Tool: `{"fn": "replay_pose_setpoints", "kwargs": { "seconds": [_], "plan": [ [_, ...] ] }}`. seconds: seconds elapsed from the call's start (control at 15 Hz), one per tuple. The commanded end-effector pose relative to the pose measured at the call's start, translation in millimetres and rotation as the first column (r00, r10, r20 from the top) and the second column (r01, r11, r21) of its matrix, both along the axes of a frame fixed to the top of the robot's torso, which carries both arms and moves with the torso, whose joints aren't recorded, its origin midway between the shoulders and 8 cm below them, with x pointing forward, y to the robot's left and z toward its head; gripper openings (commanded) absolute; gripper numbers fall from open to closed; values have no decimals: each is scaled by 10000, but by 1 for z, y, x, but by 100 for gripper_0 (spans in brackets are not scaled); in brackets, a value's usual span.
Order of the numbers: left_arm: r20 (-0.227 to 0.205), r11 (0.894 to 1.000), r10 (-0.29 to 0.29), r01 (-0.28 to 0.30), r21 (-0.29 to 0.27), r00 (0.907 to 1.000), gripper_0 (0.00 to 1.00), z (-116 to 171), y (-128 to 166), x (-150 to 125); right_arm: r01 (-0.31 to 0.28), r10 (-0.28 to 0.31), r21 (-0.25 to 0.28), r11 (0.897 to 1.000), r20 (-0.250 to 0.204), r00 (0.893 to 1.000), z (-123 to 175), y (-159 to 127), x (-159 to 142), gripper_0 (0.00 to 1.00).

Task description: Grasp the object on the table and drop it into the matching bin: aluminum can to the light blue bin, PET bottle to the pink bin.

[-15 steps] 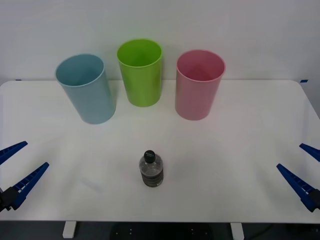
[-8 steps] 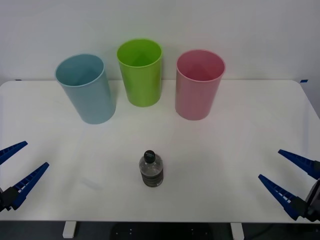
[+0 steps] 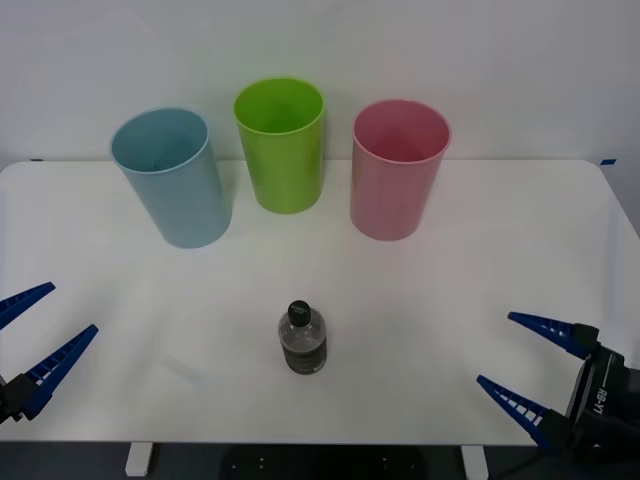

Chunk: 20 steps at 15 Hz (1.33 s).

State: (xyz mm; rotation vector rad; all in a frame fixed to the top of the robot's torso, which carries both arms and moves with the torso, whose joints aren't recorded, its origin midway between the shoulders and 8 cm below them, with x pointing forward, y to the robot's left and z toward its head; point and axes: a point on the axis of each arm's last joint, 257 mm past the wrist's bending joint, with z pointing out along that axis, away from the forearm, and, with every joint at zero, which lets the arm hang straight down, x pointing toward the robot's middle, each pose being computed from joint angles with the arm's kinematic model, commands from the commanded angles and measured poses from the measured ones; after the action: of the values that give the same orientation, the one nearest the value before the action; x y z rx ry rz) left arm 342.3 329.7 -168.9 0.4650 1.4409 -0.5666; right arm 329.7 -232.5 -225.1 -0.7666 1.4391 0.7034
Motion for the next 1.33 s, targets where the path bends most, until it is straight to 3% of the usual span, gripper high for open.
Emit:
{"fn": "replay_pose_setpoints", "kwargs": {
  "seconds": [0.07,0.53,0.73,0.93,1.33],
  "plan": [
    [-1,10000,0,0,-1,10000,100,0,0,0,-485,483,-103,9988,-214,9986,-13,12,3,100],
    [-1,10000,0,0,-1,10000,100,0,0,0,-1853,1847,-127,9826,-391,9820,-33,67,23,100],
    [-1,10000,0,0,-1,10000,100,0,0,0,-1943,1935,-356,9803,-249,9808,-38,80,32,100],
    [-1,10000,0,0,-1,10000,100,0,0,0,-1986,2038,-950,9755,496,9777,-39,91,37,100],
    [-1,10000,0,0,-1,10000,100,0,0,0,-2297,2355,-1179,9661,374,9712,-49,127,43,100]
  ]
}}
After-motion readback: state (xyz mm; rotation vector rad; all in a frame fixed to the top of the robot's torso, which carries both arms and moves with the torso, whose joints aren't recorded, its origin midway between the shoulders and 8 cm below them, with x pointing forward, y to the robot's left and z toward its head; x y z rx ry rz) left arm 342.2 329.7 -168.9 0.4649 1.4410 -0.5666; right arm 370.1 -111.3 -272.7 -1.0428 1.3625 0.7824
